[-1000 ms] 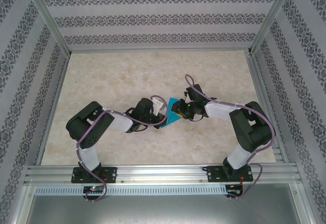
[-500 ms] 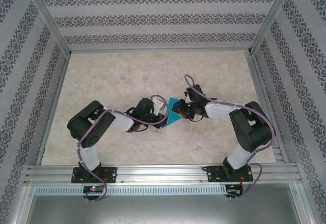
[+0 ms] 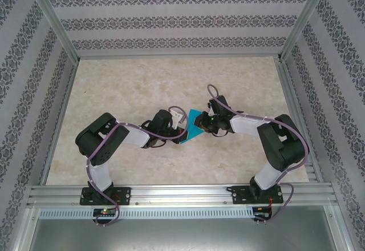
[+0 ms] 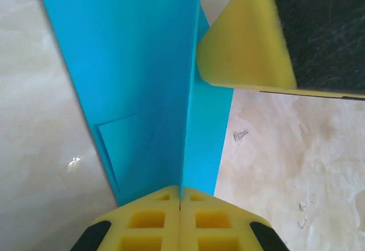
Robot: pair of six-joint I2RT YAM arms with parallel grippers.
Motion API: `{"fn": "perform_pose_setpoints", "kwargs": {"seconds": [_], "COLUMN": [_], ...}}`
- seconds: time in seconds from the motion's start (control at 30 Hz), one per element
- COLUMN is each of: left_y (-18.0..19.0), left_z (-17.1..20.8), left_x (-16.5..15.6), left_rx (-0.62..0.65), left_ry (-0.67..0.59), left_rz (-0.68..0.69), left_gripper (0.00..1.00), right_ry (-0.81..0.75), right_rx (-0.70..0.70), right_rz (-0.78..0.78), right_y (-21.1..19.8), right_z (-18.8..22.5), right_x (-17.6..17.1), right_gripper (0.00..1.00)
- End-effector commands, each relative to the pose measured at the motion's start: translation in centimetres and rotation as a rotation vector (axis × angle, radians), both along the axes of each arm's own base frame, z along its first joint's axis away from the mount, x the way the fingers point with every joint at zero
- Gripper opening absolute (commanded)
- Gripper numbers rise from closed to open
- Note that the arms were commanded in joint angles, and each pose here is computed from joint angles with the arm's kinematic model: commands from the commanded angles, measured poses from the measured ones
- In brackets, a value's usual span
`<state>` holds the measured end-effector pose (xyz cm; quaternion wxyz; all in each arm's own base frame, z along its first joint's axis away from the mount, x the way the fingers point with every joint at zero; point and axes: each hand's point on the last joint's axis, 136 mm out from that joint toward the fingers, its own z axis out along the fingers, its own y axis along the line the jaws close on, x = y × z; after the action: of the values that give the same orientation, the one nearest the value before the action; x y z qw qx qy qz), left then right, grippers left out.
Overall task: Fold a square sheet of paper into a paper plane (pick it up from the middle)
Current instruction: Fourth fold the wing at the center of the table.
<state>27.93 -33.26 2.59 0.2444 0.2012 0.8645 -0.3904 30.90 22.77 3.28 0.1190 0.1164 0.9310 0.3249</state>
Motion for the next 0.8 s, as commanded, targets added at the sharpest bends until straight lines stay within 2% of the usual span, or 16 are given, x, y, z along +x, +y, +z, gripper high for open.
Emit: {"fn": "perform_pose_setpoints", "kwargs": {"seconds": [0.0, 0.13, 0.3, 0.6, 0.77], "left_y": [0.2, 0.1, 0.0, 0.5, 1.7], "left_z": [0.2, 0.3, 1.0, 3.3, 4.7], "left_x": [0.5, 0.5, 0.5, 0.7, 1.3], "left_rx": [-0.012, -0.016, -0.029, -0.046, -0.034], "left_ry": [0.001, 0.002, -0.004, -0.017, -0.027], "left_rz": [0.024, 0.02, 0.015, 0.033, 0.084], "left_gripper": [0.04, 0.05, 0.11, 0.31, 0.37], "right_ry": [-0.011, 0.003, 0.034, 0.075, 0.112], "right_rx": [-0.014, -0.016, -0.039, -0.081, -0.137], "right_rz": [0.001, -0.002, -0.004, -0.004, -0.002], "right_y": [-0.2, -0.2, -0.4, -0.8, -1.4], "right_z": [-0.4, -0.8, -1.7, -2.8, -3.7], "right_x": [0.5, 0.5, 0.3, 0.0, -0.4], "right_gripper": [0.26, 0.32, 0.39, 0.48, 0.52]}}
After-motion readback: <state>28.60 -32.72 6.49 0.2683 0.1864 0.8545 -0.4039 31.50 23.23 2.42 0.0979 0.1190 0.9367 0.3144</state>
